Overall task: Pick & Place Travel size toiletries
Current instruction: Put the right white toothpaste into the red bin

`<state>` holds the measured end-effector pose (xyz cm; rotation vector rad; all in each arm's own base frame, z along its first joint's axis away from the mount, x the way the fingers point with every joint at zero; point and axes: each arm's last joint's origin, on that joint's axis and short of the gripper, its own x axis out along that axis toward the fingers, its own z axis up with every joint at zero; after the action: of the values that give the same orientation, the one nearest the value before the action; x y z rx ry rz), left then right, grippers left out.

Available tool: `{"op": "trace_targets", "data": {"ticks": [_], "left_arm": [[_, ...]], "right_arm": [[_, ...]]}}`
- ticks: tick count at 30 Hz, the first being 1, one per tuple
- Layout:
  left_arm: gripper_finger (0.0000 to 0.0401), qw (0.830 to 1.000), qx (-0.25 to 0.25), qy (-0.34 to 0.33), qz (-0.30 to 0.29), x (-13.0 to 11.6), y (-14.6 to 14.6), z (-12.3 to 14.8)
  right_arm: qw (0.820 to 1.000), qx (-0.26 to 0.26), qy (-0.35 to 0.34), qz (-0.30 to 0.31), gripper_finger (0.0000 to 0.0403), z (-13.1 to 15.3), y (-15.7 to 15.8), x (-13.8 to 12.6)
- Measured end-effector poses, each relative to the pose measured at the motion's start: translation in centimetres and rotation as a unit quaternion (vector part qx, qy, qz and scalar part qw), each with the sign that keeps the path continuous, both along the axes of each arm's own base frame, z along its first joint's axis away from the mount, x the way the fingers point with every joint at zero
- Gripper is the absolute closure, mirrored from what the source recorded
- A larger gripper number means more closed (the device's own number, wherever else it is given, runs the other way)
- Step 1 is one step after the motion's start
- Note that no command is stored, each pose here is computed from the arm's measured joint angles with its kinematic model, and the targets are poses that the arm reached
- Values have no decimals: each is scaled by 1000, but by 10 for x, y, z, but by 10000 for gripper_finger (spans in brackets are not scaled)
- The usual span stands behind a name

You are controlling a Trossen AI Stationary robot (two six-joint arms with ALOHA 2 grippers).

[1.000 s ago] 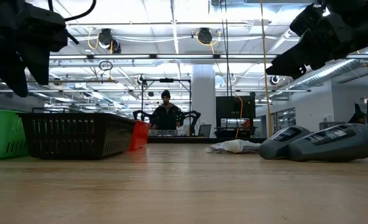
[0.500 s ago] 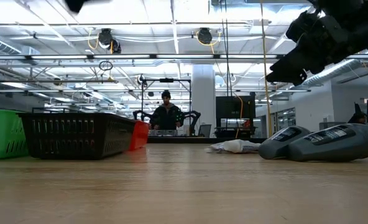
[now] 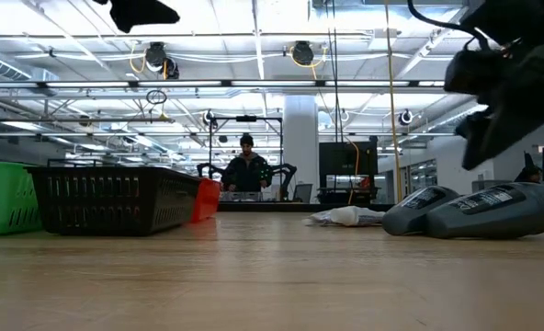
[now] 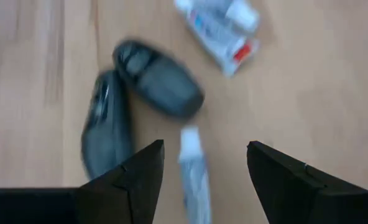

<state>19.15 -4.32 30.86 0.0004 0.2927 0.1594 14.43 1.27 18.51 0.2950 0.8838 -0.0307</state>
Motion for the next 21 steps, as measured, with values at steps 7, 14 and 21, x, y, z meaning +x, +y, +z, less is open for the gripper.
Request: {"op": "trace_targets", "data": {"ticks": [7,14,21], "left_arm": [[116,1000,0,4,29,7,10,-3],[121,998,6,26,53,20,17,-12],[121,996,3,61,64,34,18,-28]], "right_arm": [[995,6,101,5,186,-16,11,-6],[991,-4,131,22,186,-42,17,-1],[986,-9,164,15,215,-52,18,2]]}}
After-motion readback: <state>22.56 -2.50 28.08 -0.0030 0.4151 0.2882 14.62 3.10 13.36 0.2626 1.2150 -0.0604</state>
